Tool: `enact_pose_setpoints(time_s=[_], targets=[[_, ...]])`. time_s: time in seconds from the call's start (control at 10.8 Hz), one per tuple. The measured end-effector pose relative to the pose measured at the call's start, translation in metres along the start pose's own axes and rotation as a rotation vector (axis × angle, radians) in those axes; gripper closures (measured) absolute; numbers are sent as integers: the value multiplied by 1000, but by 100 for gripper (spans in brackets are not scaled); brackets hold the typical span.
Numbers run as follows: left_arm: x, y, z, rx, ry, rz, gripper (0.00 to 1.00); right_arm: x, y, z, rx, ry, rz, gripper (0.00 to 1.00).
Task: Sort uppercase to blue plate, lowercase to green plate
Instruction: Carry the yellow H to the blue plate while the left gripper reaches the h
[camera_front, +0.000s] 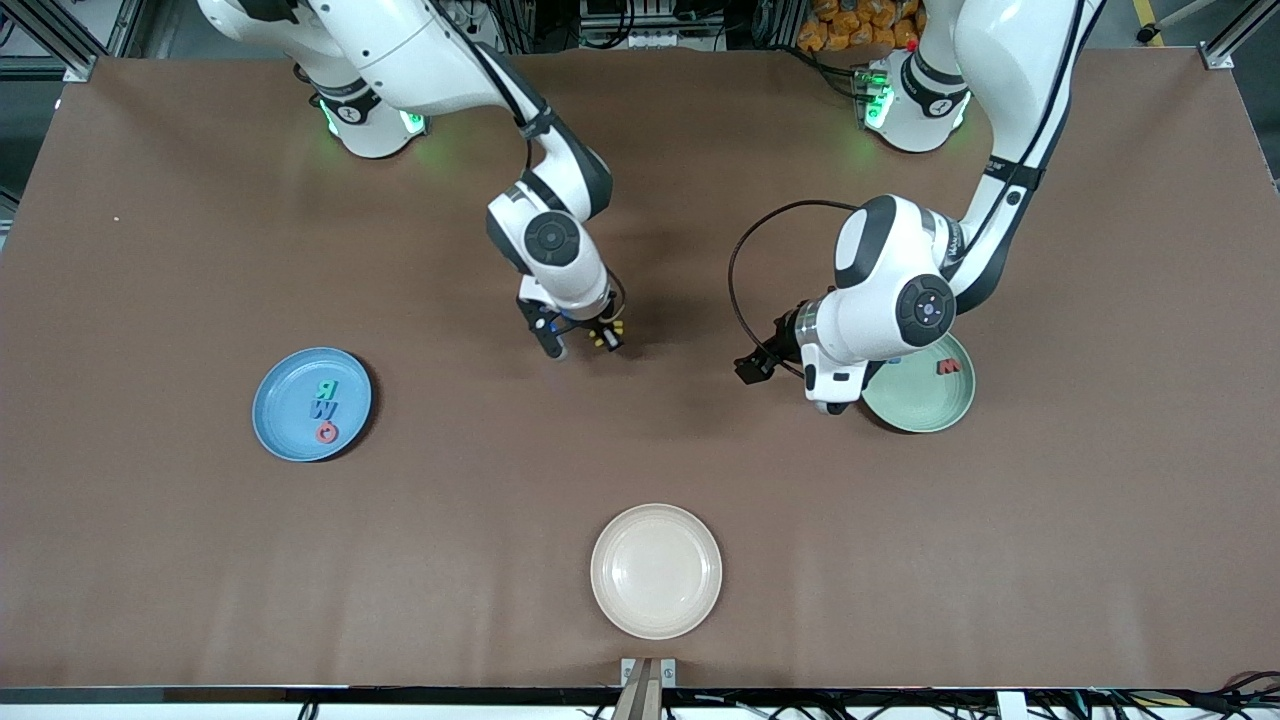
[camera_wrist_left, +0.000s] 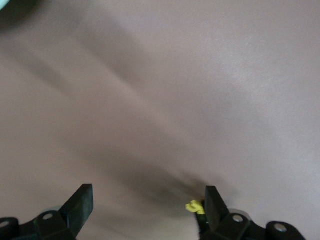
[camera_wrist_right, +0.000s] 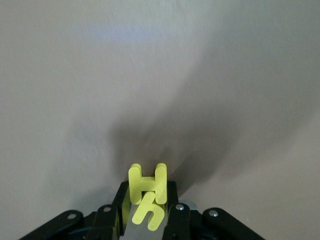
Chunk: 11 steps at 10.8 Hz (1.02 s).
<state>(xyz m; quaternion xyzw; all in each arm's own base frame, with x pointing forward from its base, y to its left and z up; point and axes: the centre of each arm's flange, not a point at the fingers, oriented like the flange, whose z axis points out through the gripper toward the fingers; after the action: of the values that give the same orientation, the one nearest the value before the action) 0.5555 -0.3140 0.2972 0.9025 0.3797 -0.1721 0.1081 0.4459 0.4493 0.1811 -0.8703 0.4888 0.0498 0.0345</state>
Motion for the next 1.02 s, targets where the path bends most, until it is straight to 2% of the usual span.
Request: enact_pose_setpoints(time_s=[0.19, 0.37, 0.46, 0.65, 0.84, 1.02], targets=[[2, 0, 2, 1, 0, -3, 0, -3, 1, 0, 1, 13, -20, 67], [3, 1, 3, -2, 1, -3, 0, 16, -3, -2, 9, 79, -77, 67], [3, 2, 2, -10, 6, -2, 0, 33, -5, -4, -5, 118, -109, 67], [-14, 10, 8, -18, 32, 43, 0, 88, -6, -16, -82, 192, -199, 67], [-59, 25, 26, 3, 137, 192, 0, 147, -5, -45, -155, 246, -296, 67], [-92, 35, 43, 21, 248, 339, 2, 207, -2, -79, -196, 277, -392, 67]])
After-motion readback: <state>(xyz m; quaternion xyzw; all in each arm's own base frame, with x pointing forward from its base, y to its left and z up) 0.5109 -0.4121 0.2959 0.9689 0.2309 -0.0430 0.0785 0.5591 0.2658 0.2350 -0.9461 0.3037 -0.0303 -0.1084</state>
